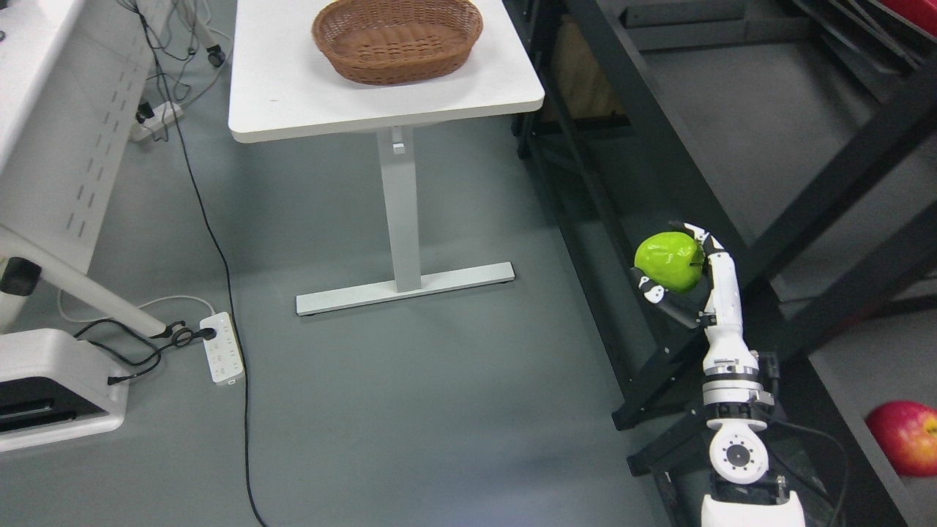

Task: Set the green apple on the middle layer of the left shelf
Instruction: 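Carry the green apple toward the black fruit shelf while turning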

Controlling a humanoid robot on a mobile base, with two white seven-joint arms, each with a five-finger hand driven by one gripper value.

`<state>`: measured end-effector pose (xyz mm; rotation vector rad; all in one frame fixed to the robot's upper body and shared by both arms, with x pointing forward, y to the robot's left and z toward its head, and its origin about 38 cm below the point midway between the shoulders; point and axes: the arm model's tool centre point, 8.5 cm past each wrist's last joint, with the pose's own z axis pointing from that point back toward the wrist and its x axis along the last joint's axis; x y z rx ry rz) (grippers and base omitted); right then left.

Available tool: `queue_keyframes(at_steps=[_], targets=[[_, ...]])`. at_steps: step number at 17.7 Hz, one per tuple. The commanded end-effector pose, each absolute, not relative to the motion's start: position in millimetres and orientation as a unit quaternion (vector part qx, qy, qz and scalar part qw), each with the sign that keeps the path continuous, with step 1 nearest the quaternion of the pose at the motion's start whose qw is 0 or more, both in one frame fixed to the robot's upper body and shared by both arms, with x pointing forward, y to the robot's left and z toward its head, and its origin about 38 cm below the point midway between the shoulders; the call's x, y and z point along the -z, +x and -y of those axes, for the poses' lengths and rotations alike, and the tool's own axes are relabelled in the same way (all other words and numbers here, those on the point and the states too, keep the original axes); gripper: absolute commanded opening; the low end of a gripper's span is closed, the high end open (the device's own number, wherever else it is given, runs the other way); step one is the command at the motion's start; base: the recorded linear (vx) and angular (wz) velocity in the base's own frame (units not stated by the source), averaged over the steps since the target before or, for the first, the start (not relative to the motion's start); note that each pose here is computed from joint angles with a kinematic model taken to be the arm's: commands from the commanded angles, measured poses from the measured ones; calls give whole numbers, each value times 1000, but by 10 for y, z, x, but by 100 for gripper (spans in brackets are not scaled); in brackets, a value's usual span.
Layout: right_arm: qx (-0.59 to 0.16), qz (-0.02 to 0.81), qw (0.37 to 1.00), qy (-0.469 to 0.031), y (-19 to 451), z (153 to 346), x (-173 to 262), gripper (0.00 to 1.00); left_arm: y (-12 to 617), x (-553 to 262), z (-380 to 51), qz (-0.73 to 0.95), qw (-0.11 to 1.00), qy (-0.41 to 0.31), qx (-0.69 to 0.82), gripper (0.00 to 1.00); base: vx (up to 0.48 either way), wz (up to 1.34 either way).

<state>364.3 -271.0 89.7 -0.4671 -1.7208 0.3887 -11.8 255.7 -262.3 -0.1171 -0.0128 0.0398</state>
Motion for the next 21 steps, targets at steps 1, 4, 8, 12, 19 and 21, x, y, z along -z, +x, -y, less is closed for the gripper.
queue_keyframes(at_steps=[1,4,8,12,19,21], targets=[[-171,752,601,-210,3713,2751,-999,0,-117,2614,-2669,7,999,-50,-19,100,-225,-516],[-170,752,600,-211,3718,2752,-1004,0,-117,2614,-2669,7,999,-50,-19,100,-210,-602],[-168,753,600,-213,3732,2753,-1018,0,-117,2614,-2669,7,999,-50,-19,100,-170,-681],[-166,752,600,-215,3741,2757,-1027,0,-117,2614,-2669,7,999,-50,-19,100,-124,-764],[-163,752,600,-218,3746,2763,-1037,0,-117,2614,-2669,7,999,-50,-19,100,-49,-836],[-163,752,601,-218,3746,2764,-1032,0,-117,2614,-2669,7,999,-50,-19,100,40,-748]])
